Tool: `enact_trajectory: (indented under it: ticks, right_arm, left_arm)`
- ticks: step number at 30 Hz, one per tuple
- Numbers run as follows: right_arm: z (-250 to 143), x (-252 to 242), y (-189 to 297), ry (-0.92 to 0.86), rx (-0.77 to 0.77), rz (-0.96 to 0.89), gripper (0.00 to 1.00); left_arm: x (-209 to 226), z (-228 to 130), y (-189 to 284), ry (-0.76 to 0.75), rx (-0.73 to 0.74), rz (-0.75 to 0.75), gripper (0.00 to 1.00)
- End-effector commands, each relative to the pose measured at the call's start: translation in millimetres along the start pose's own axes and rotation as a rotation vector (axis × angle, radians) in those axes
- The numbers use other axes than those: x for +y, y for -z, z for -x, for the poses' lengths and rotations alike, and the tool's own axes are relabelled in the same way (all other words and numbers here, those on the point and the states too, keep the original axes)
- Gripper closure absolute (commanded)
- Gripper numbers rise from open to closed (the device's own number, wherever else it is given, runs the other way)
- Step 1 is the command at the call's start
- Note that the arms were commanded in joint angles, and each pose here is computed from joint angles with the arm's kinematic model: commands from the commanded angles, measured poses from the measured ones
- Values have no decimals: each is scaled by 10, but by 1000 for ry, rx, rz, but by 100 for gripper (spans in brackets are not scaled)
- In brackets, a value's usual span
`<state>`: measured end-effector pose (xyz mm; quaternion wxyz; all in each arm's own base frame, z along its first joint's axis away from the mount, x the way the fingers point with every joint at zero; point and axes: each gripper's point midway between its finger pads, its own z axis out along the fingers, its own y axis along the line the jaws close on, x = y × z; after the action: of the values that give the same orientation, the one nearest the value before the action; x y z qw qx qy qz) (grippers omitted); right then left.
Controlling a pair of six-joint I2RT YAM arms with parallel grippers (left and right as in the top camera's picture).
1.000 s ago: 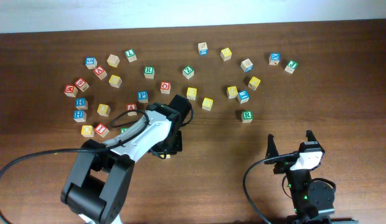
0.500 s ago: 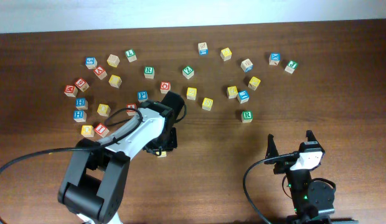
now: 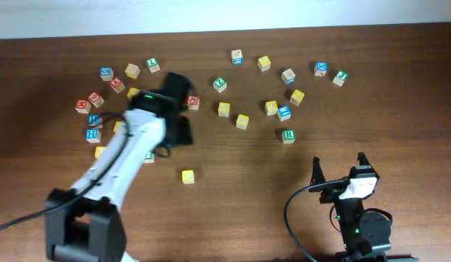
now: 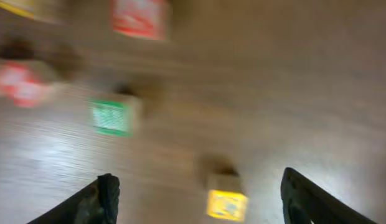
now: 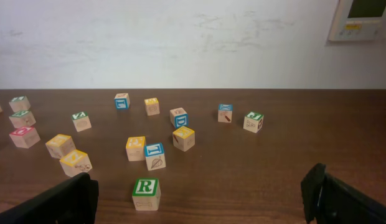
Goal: Spell out CVPR
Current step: 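Grasp the green V block with the left gripper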
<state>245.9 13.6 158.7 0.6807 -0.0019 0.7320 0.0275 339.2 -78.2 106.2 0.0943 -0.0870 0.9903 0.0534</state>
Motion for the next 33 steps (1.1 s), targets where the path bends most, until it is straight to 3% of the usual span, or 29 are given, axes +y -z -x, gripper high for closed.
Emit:
enact_trajectory:
  ticks: [1,3,5,9,19,25,33]
  right_arm:
    - [-31,-21,-1,7,7,-9,2]
    - [-31,-21,-1,7,7,-9,2]
    - [-31,-21,-1,7,7,-9,2]
    - [-31,-21,-1,7,7,-9,2]
    - [-31,-21,-1,7,7,-9,2]
    - [-31,-21,-1,7,7,-9,2]
    - [-31,-21,-1,7,7,-9,2]
  left_arm:
    - [611,128,-106,57,14,90,25]
    - [751,115,-246,84,33,96,26]
    - [658,74,-411,-28,43,17,21]
    - [617,32,-558,-56,33,-3,18]
    - [595,-116,-965,-54,-4,-16,30]
    - [540,-130,-1189,-73,30,-49,30]
    - [583,-174,-1192,-66,59,-41,61]
